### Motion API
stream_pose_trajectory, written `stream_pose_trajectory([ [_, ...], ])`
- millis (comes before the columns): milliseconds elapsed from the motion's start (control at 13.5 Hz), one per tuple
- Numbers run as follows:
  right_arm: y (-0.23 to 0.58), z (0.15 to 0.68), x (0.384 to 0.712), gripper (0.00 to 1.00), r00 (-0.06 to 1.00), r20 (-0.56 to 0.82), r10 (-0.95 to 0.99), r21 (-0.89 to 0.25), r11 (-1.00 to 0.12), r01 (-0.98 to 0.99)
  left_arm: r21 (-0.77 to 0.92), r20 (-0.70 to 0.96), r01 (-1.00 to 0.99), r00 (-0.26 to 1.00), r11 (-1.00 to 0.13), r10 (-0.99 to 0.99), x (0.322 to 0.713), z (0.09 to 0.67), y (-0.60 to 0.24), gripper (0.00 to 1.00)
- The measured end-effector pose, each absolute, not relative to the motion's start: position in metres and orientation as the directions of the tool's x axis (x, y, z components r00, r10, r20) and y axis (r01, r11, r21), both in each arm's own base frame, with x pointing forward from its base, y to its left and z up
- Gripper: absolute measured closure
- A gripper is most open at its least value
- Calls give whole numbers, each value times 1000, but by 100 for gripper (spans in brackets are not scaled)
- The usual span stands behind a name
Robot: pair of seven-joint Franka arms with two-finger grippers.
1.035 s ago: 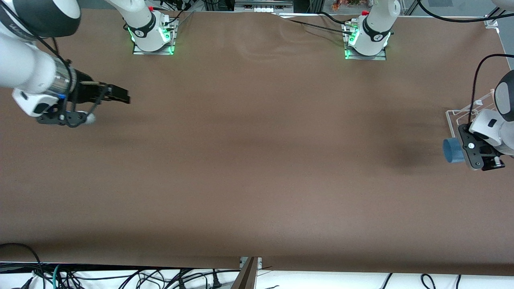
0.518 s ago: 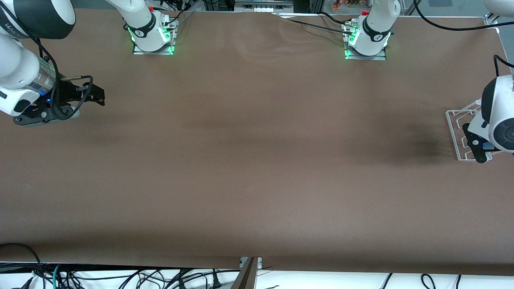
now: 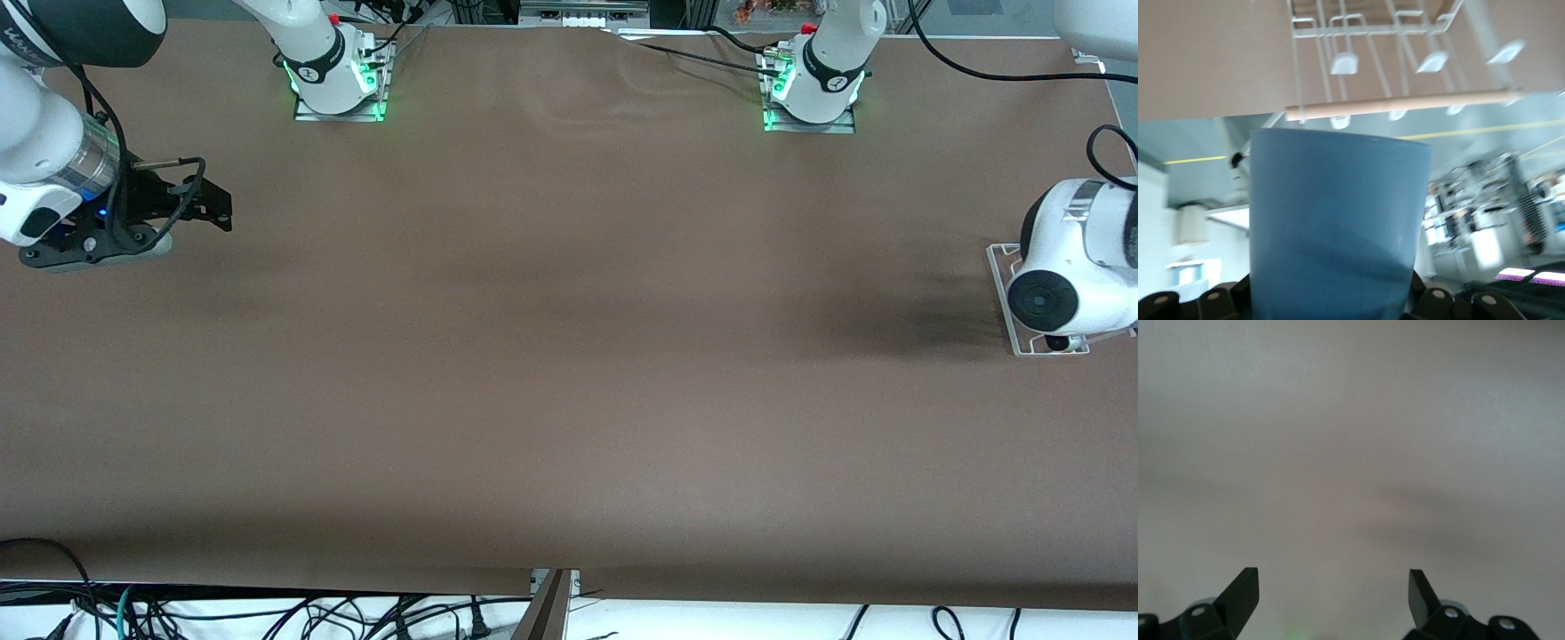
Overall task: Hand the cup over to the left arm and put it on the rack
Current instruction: 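Carry the cup to the rack with the left gripper while the right retracts, then lower the cup onto the rack prongs with the left gripper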
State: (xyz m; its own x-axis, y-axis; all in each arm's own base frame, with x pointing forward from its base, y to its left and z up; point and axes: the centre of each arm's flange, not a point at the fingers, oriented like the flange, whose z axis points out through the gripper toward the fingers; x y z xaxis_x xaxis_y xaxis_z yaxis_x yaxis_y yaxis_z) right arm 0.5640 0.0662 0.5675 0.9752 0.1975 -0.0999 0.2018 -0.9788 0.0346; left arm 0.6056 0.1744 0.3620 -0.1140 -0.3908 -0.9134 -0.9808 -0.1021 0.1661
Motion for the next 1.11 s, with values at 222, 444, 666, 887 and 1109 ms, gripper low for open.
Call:
stream_pose_trajectory([
  [222,70,573,565,1,975,-89,204,35,-978,208,185,-926,-982,-183,24,-330,601,338,183,28],
  [444,71,583,568,1,976,-66,206,39,-977,209,185,-940,-977,-209,109,-271,592,318,194,28],
  [666,70,593,571,1,978,-46,206,60,-976,208,152,-949,-978,-186,146,-256,587,309,200,28],
  [887,70,591,573,1,978,-47,206,62,-976,208,111,-952,-980,-152,163,-264,579,301,215,28],
  [1109,70,591,575,1,982,-48,182,62,-981,185,82,-952,-985,-123,155,-279,571,291,218,28],
])
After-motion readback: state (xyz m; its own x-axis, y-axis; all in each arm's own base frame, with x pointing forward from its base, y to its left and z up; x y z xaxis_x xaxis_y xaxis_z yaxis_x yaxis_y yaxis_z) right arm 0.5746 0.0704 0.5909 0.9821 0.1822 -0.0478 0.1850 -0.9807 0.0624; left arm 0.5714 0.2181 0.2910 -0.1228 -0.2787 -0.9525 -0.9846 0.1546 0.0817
